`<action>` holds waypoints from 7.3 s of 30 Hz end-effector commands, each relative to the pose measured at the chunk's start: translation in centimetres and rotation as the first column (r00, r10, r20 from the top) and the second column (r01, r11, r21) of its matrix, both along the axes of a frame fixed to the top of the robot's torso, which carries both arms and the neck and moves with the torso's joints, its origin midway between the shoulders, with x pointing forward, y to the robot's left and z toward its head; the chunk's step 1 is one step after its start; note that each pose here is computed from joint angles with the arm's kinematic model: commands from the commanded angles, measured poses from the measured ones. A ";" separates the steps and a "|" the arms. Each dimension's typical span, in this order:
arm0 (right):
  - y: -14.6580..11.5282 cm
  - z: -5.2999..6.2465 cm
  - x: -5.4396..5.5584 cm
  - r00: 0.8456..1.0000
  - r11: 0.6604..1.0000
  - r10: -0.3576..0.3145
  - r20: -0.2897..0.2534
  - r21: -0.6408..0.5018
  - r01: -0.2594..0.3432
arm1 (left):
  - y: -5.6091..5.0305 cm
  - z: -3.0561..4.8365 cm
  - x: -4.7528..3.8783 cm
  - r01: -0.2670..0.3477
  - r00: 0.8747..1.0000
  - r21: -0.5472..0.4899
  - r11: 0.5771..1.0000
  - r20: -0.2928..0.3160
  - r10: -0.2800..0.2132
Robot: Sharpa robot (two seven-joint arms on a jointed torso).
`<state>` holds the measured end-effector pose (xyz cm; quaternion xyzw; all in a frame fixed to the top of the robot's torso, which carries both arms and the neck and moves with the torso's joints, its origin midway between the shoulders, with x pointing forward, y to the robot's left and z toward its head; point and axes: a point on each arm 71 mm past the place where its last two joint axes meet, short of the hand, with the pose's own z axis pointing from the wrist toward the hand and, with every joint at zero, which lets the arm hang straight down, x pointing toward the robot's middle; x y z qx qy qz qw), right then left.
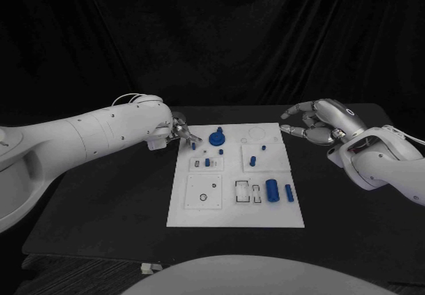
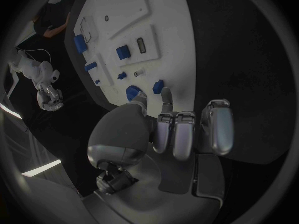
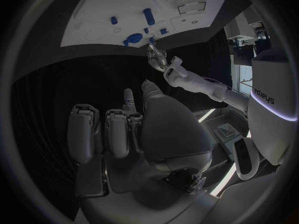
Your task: Assemble the parts on the task board
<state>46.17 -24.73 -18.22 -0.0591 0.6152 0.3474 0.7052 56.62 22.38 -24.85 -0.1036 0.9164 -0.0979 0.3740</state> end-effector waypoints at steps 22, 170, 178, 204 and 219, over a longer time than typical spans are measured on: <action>0.0 -0.1 -0.1 1.000 1.000 -0.013 -0.008 0.001 0.013 | -0.6 -0.56 -0.23 0.035 0.999 -0.011 0.999 -0.031 -0.035; -0.2 -1.7 -0.5 0.999 1.000 -0.023 -0.048 -0.001 0.023 | -1.5 -1.05 -7.17 0.068 0.996 -0.092 0.993 0.057 -0.063; -0.2 -1.8 -0.5 0.998 1.000 -0.024 -0.052 -0.002 0.024 | -1.5 -0.99 -7.22 0.069 0.996 -0.093 0.993 0.066 -0.063; -0.2 -2.0 -0.5 0.998 1.000 -0.027 -0.060 -0.004 0.027 | -1.9 -1.88 -7.62 0.087 0.996 -0.077 0.993 0.018 -0.086; -0.2 -2.1 -0.5 0.997 1.000 -0.031 -0.068 -0.007 0.031 | -1.6 -2.29 -7.92 0.086 0.996 -0.072 0.994 0.000 -0.086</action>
